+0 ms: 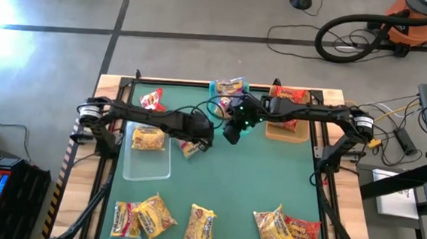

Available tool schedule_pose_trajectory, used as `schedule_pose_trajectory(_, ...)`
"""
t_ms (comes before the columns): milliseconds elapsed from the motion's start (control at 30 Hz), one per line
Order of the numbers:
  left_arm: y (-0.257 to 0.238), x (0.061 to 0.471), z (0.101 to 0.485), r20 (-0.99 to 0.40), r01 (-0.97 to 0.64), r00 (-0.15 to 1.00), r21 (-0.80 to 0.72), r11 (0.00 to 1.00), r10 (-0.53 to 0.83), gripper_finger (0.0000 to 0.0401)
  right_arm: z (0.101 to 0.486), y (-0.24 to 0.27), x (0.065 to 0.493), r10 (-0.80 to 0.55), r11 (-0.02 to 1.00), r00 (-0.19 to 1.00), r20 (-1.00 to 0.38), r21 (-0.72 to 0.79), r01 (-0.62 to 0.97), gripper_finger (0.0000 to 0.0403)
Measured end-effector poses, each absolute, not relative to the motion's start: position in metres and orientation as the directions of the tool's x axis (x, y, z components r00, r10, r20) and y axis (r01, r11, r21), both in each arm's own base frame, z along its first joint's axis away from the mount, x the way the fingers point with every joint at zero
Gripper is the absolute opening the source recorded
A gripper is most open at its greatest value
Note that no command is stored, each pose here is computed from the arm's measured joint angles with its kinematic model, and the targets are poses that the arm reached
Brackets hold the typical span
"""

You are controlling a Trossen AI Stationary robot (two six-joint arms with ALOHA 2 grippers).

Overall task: Sort Maruchan noodles
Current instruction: Put the top blue noodle pack into the blue bin

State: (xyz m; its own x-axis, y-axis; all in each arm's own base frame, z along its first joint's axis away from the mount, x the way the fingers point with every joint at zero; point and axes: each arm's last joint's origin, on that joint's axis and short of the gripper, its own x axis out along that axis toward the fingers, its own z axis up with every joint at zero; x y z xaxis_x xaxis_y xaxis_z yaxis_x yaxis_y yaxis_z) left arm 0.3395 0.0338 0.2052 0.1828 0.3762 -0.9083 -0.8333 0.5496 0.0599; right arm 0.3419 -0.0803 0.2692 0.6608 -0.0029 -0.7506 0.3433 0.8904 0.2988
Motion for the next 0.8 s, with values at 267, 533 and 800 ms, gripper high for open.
schedule_pose_trajectory(267, 0.038, 0.344, 0.163, -0.95, -0.844, 0.013, 0.156, 0.513, 0.31, 0.0039, 0.278, -0.05, 0.327, -0.039, 0.919, 0.581, -0.813, 0.199, 0.341, 0.0079)
schedule_pose_trajectory(533, 0.013, 0.376, 0.153, -0.971, -0.818, 0.039, 0.103, 0.565, 0.234, 0.0038, 0.301, -0.026, 0.315, -0.069, 0.942, 0.627, -0.776, 0.156, 0.298, 0.0079)
schedule_pose_trajectory(800, -0.027, 0.436, 0.17, -0.962, -0.728, 0.258, -0.133, 0.673, 0.09, 0.0038, 0.314, -0.019, 0.301, -0.067, 0.946, 0.637, -0.768, 0.155, 0.286, 0.0079)
